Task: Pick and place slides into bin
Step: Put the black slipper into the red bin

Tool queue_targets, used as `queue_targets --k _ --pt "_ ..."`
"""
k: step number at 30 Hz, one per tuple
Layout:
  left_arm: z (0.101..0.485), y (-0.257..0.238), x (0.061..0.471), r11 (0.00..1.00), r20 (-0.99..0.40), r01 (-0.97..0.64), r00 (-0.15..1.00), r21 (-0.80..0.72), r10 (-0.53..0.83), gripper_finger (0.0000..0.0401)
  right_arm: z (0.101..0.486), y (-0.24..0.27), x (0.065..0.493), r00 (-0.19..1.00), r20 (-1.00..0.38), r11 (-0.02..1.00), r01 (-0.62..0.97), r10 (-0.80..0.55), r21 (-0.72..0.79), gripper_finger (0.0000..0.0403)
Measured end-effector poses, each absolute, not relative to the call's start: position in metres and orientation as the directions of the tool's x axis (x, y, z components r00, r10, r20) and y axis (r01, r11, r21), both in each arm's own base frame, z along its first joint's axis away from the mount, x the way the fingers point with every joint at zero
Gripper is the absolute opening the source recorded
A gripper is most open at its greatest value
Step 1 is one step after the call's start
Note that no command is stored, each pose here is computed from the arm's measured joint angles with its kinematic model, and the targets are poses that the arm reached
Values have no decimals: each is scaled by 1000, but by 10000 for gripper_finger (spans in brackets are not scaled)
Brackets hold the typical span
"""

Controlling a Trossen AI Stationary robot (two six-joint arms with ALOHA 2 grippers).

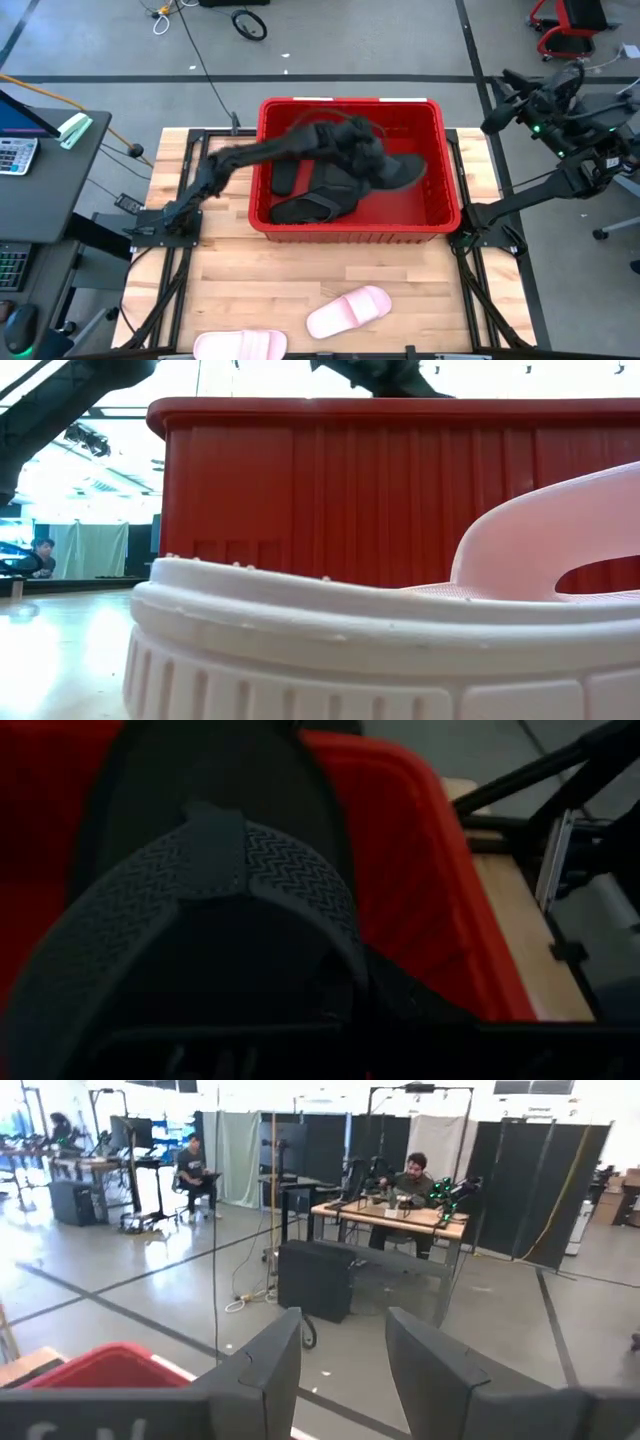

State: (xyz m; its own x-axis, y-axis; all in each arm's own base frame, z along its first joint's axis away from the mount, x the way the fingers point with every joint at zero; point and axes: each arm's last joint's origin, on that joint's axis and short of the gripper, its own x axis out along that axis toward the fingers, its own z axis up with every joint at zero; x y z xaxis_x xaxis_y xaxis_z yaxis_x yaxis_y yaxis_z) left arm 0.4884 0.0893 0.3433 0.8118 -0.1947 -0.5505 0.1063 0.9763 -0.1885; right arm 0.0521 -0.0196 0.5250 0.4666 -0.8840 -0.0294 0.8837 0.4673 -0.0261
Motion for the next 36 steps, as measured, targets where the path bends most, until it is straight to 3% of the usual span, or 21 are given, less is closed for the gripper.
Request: queue_targets --k 11,18,32,36 --pt "251 37 548 958 -580 63 785 -278 -220 6 504 -16 63 585 -171 587 808 -793 46 153" --pt "220 24 564 931 -556 53 789 -362 -262 7 497 -13 71 622 -248 629 775 -743 62 153" --pt "213 40 563 927 -583 -9 780 -374 -227 37 495 -11 82 634 -273 649 760 -724 43 153" --pt "208 49 556 946 -652 -34 733 -321 -195 15 495 -11 82 634 -272 650 759 -724 40 153"
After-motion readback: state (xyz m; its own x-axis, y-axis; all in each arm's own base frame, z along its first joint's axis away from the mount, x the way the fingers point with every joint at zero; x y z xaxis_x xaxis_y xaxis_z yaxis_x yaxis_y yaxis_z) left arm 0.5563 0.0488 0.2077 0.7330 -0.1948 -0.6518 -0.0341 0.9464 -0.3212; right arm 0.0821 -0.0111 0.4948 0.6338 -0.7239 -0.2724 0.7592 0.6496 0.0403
